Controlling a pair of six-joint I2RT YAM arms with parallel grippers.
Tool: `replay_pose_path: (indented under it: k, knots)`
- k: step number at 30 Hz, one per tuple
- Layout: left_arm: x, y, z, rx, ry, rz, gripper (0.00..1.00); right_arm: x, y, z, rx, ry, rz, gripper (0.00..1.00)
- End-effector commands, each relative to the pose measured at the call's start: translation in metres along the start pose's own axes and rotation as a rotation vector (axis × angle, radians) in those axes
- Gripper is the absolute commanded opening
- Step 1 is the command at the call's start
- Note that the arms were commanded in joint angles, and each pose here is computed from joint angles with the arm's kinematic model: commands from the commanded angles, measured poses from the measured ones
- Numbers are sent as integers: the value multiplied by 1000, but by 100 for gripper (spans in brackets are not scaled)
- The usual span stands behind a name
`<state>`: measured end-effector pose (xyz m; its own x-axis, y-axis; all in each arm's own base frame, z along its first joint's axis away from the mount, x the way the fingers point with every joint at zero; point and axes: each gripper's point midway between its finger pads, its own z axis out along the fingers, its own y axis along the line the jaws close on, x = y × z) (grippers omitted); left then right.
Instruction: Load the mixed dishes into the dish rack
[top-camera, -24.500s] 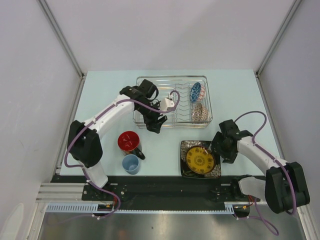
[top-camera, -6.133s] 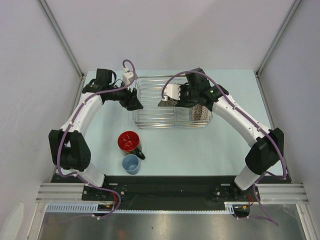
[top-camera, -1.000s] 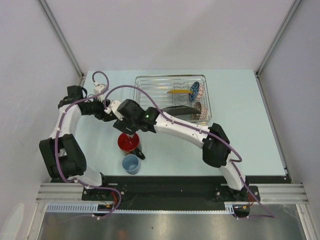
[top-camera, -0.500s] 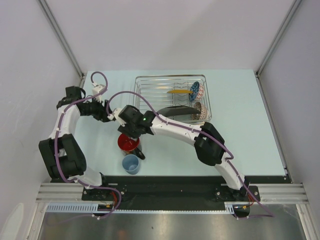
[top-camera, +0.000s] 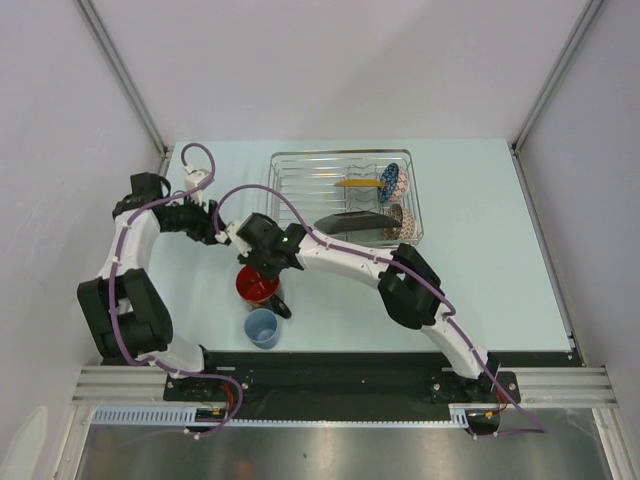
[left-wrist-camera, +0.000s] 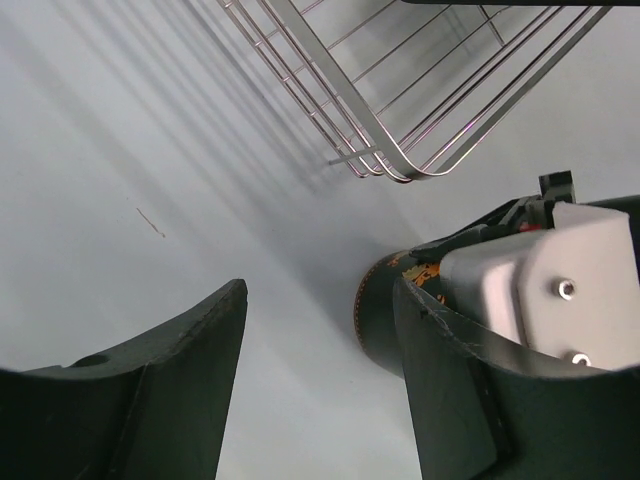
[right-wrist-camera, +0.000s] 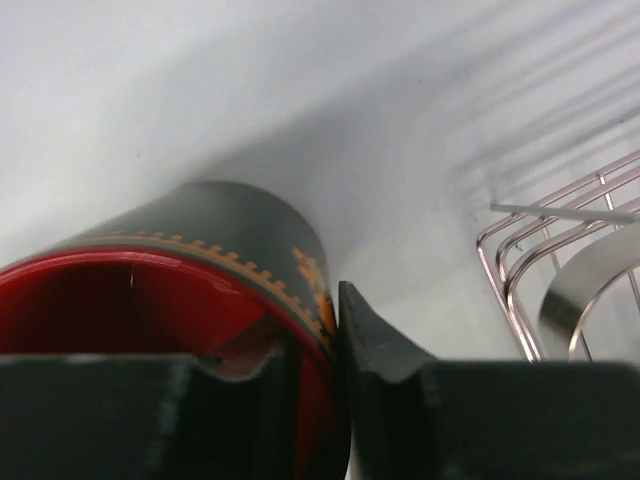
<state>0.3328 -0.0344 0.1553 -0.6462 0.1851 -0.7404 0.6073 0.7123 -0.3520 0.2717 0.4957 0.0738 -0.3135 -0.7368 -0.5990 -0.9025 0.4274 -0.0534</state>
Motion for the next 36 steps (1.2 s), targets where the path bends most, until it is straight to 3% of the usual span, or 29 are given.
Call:
replay_pose_path:
  k: [1,2,6,13,18,20,29,34,36]
  knots:
    - [-18,-11,-13,6,-58,83,66,9,-9,18,-45,26,80,5]
    - [-19,-12,-15,4,-62,87,66,8,-13,18,-42,26,90,0]
    - [-31,-16,-19,7,-88,88,66,-9,-21,3,-13,-11,88,0]
    - [-80,-39,-37,79,-201,67,66,-70,-43,-71,40,-171,94,0]
    - [-123,-76,-60,201,-319,76,84,-114,-67,-139,50,-320,146,0]
    - [-130,-89,-65,246,-339,87,86,-134,-75,-175,35,-403,166,0]
    - [-149,-124,-83,433,-402,81,94,-153,-141,-276,-28,-653,373,0]
    - [-160,-142,-98,513,-402,46,98,-144,-163,-294,-89,-713,494,0]
    - [-164,-148,-102,531,-398,48,99,-150,-179,-309,-123,-796,534,0]
